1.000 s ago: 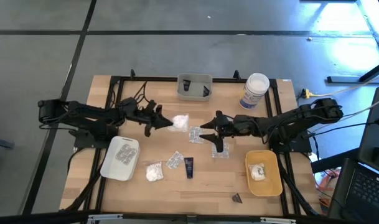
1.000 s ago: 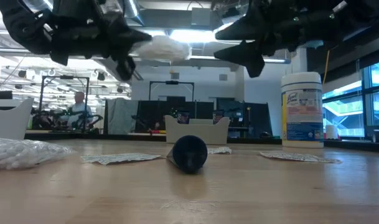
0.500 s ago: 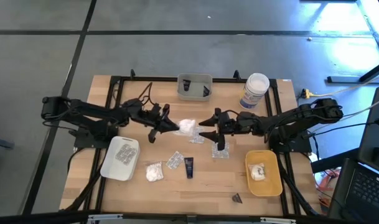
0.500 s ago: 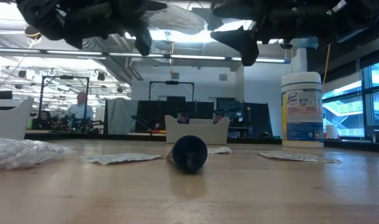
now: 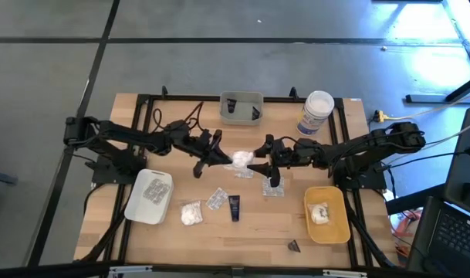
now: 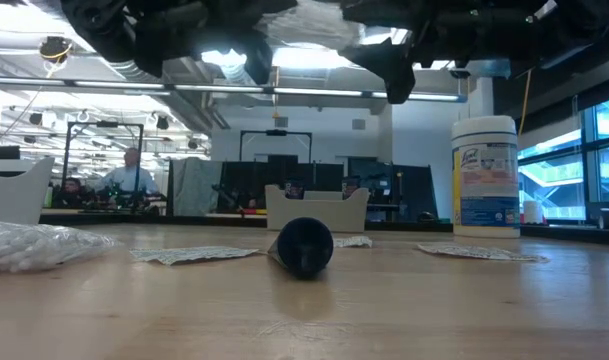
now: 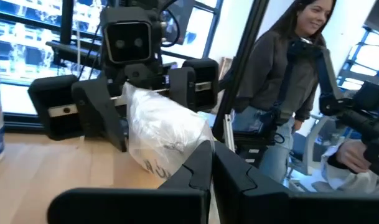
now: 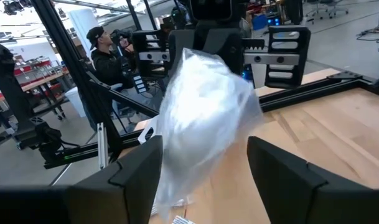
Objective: Pick & Place Travel size toiletries
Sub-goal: Put the top cotton pack into the yellow bin
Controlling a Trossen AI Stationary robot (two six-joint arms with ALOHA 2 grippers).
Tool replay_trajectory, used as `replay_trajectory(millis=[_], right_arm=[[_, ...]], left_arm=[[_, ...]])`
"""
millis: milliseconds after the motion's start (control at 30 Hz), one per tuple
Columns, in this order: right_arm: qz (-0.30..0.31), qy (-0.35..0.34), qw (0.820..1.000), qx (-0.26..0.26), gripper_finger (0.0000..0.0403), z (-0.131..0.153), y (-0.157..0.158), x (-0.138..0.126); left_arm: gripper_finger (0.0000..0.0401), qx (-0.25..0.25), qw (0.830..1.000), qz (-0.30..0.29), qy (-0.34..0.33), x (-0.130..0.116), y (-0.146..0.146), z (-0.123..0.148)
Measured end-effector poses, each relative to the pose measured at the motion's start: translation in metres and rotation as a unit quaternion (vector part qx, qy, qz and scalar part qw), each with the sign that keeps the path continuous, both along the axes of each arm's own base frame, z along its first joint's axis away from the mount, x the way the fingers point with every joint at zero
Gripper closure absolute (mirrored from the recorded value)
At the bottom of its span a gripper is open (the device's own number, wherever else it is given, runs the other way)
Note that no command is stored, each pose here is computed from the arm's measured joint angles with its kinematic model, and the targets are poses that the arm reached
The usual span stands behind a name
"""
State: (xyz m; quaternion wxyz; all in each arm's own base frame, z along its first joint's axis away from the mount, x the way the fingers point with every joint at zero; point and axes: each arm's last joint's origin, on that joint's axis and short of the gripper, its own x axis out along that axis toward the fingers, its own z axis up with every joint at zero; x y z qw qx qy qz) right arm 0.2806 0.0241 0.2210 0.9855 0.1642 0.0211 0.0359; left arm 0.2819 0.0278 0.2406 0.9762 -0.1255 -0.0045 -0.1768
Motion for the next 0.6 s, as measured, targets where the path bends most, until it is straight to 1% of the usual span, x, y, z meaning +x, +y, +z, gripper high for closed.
replay_trajectory(millis=[100, 233, 600], right_arm=[[0.001, 0.000, 1.000, 0.000, 0.0180, -0.0001, 0.0000, 0.0000], [0.018, 0.000, 1.000, 0.001, 0.0212, -0.0001, 0.0011, -0.0001], [0.053, -0.001, 0.999, 0.002, 0.0331, 0.0001, 0.0031, -0.0004]], left_arm=[[0.0399, -0.001, 1.000, -0.001, 0.008, -0.0010, -0.0001, -0.0002], [0.0399, -0.002, 1.000, 0.002, 0.017, -0.0023, 0.0013, -0.0005], [0.0399, -0.002, 1.000, 0.007, 0.018, -0.0026, 0.0040, -0.0007]])
